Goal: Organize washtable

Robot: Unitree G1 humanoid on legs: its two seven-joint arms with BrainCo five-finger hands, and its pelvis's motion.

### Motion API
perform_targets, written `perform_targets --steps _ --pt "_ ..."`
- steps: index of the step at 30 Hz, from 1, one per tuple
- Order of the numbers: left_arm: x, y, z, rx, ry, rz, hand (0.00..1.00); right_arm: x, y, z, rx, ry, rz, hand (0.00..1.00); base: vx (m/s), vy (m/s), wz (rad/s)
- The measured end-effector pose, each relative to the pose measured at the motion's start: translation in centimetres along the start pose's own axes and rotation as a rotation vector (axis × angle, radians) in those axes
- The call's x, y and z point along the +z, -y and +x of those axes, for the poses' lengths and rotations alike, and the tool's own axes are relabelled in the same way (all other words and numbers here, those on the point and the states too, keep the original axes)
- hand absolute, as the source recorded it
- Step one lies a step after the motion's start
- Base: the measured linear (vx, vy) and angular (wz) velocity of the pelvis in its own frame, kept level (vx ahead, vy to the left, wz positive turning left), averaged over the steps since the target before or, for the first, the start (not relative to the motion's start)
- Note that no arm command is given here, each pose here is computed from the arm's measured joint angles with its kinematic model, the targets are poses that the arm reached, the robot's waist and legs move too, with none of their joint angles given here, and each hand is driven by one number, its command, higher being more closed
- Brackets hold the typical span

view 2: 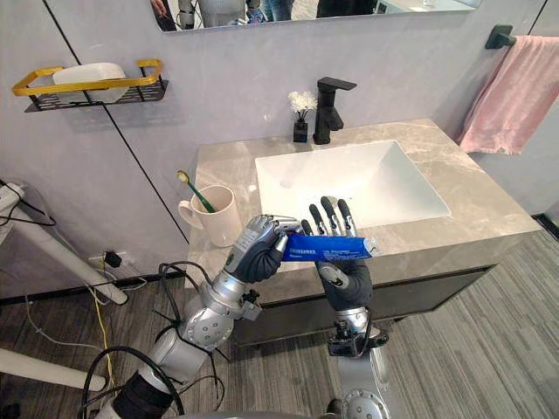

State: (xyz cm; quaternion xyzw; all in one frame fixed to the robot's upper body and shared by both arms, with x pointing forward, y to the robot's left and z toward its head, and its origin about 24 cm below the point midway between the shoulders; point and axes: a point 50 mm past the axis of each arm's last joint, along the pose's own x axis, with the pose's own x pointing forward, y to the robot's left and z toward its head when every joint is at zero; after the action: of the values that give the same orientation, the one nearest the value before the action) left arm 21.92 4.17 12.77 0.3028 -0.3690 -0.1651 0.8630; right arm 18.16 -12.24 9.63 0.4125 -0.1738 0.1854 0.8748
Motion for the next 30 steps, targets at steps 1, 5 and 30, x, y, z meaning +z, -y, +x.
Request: perform_targets --steps 1,5,30 --pt "0.0 0.0 0.0 -0.008 -0.001 -0.006 1.00 0.0 0.0 0.0 0.001 0.002 -0.002 0.00 0.00 0.005 -0.09" --pt "0.0 0.2 0.0 -0.020 -0.003 -0.010 1.00 0.0 -0.1 0.0 0.008 -0.003 -0.024 0.00 -0.01 0.004 -0.07" --pt "0.2 0.6 0.4 0.035 -0.005 -0.073 0.00 1.3 -1.3 3.0 -0.034 0.153 -0.232 1.00 0.00 0.000 0.00"
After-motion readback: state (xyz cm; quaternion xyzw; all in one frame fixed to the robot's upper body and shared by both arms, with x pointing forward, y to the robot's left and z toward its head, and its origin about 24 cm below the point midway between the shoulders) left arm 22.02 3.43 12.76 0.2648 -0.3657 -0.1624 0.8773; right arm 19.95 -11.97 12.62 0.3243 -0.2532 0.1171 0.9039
